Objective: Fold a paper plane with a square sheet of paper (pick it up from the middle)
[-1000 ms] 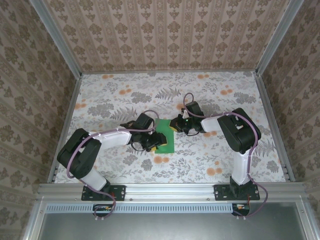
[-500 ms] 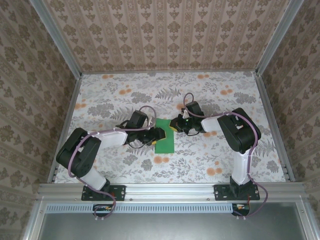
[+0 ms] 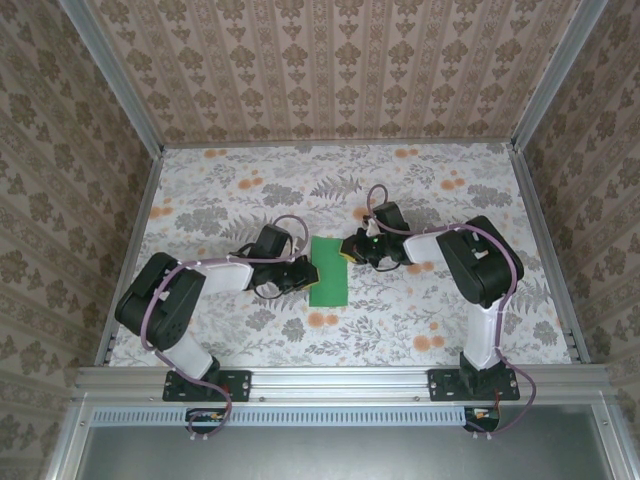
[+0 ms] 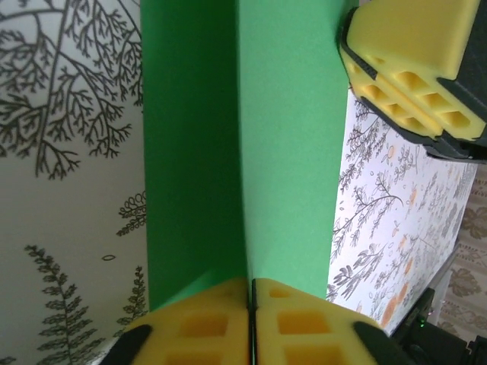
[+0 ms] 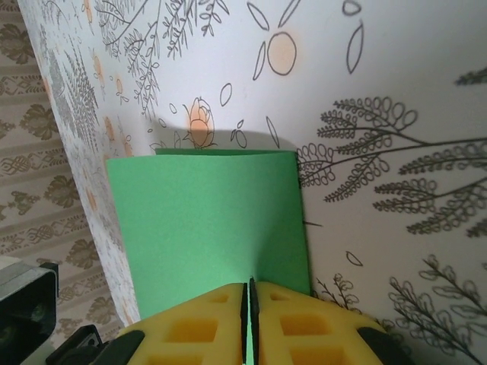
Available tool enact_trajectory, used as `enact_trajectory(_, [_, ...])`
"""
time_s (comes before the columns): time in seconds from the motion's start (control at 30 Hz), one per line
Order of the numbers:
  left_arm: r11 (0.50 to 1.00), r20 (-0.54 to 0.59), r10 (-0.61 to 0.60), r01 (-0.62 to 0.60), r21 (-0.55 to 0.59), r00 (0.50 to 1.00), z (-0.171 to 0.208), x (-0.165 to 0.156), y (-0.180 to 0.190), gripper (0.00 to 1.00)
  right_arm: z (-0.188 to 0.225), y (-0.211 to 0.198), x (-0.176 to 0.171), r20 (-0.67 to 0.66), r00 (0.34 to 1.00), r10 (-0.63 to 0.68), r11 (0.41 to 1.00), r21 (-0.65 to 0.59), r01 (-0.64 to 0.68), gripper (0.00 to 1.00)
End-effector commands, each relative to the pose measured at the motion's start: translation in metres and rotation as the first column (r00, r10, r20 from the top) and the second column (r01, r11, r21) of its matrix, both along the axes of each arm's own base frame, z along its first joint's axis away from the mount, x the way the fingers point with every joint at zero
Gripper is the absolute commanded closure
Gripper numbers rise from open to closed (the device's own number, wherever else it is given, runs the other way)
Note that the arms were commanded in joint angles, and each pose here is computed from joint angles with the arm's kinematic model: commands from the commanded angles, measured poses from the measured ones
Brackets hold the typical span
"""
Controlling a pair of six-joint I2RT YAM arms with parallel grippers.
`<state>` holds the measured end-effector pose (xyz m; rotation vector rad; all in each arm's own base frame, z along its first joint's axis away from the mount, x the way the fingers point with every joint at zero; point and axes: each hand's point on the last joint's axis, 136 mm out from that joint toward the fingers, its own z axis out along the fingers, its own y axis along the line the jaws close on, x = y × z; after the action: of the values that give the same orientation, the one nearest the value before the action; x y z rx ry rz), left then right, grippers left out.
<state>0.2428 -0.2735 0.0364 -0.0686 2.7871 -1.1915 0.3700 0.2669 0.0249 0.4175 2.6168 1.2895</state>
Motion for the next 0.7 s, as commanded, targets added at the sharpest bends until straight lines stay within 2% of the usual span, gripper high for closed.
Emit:
enact_trajectory(0.0, [0.999, -0.021, 0.000, 0.001, 0.048, 1.000, -0.011, -0.004, 0.010, 0.97, 0.018, -0.007, 0.007, 0.057, 0.998, -0.004, 0.999, -0.040, 0.007, 0.87])
enact_trajectory(0.33, [0.996, -0.018, 0.006, -0.004, 0.088, 1.000, -0.005, -0.003, 0.034, 1.00, 0.032, -0.013, 0.002, 0.102, 0.994, -0.026, 0.995, -0.089, 0.035, 0.87])
enact_trajectory(0.5, [0.997, -0.029, 0.011, -0.008, 0.078, 1.000, -0.005, -0.003, 0.034, 1.00, 0.034, -0.006, -0.009, 0.102, 0.995, 0.016, 0.991, -0.131, -0.002, 0.87])
enact_trajectory(0.67, [0.998, -0.048, 0.014, -0.011, 0.062, 0.999, -0.006, -0.003, 0.031, 0.94, 0.024, 0.014, -0.030, 0.065, 0.994, 0.088, 0.983, -0.166, -0.077, 0.88])
